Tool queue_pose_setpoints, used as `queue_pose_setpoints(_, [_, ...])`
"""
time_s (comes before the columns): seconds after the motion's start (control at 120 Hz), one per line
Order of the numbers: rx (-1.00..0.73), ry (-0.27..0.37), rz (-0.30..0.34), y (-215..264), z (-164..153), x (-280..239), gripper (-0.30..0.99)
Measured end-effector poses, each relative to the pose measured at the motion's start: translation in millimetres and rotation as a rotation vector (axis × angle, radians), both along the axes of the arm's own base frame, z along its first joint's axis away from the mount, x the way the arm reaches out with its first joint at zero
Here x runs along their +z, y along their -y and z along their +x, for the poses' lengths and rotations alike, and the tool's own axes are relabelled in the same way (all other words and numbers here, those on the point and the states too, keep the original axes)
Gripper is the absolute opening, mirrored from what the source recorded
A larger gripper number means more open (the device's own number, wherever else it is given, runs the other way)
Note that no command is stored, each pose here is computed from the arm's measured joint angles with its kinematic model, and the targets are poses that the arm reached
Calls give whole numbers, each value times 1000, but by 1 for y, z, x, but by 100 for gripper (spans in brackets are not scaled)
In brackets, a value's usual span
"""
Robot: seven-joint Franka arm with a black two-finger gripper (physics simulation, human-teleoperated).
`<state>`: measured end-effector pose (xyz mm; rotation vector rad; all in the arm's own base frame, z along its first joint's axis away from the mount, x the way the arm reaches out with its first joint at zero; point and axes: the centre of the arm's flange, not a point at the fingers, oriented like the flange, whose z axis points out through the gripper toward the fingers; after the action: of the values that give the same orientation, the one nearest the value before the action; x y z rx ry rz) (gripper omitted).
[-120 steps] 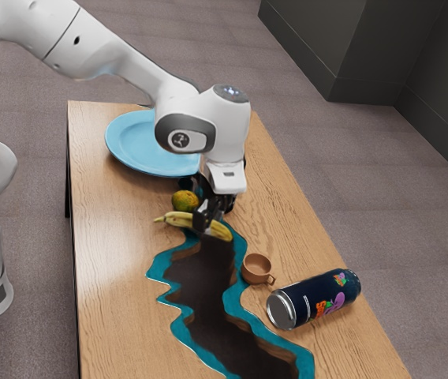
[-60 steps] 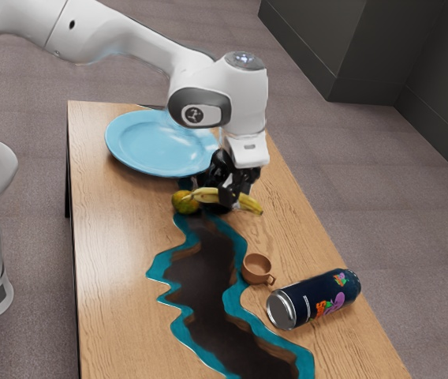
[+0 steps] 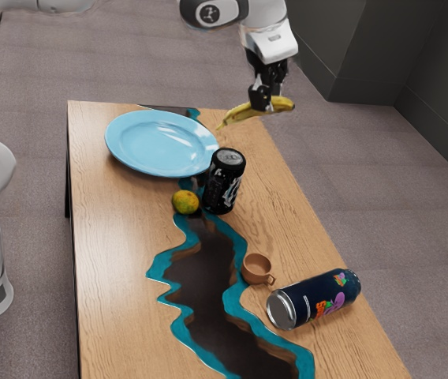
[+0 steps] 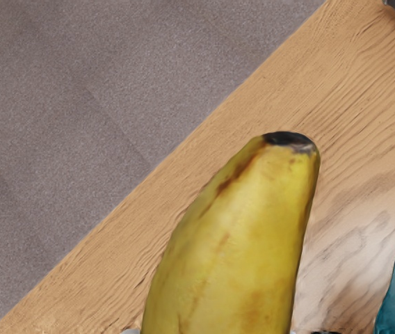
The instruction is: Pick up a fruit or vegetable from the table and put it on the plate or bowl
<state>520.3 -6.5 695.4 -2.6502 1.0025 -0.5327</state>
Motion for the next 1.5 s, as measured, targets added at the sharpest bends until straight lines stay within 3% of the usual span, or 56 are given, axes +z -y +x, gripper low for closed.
queue_pose_setpoints(0.092, [76,-14,-3,-35,-7,15,15])
queue_pose_setpoints(0.217, [109,-77,-21,-40,-17,16,15])
queue_pose_setpoints(0.475, [221,-185,-107,-60,-75,33,15])
queue_pose_setpoints(0.808, [419,-307,-170,-87,-97,24,15])
queue_pose_setpoints(1.075, [621,-443,-229,-157,-89,-26,14])
queue_pose_setpoints(1.5, [814,-578,-332,-254,-137,-94,15])
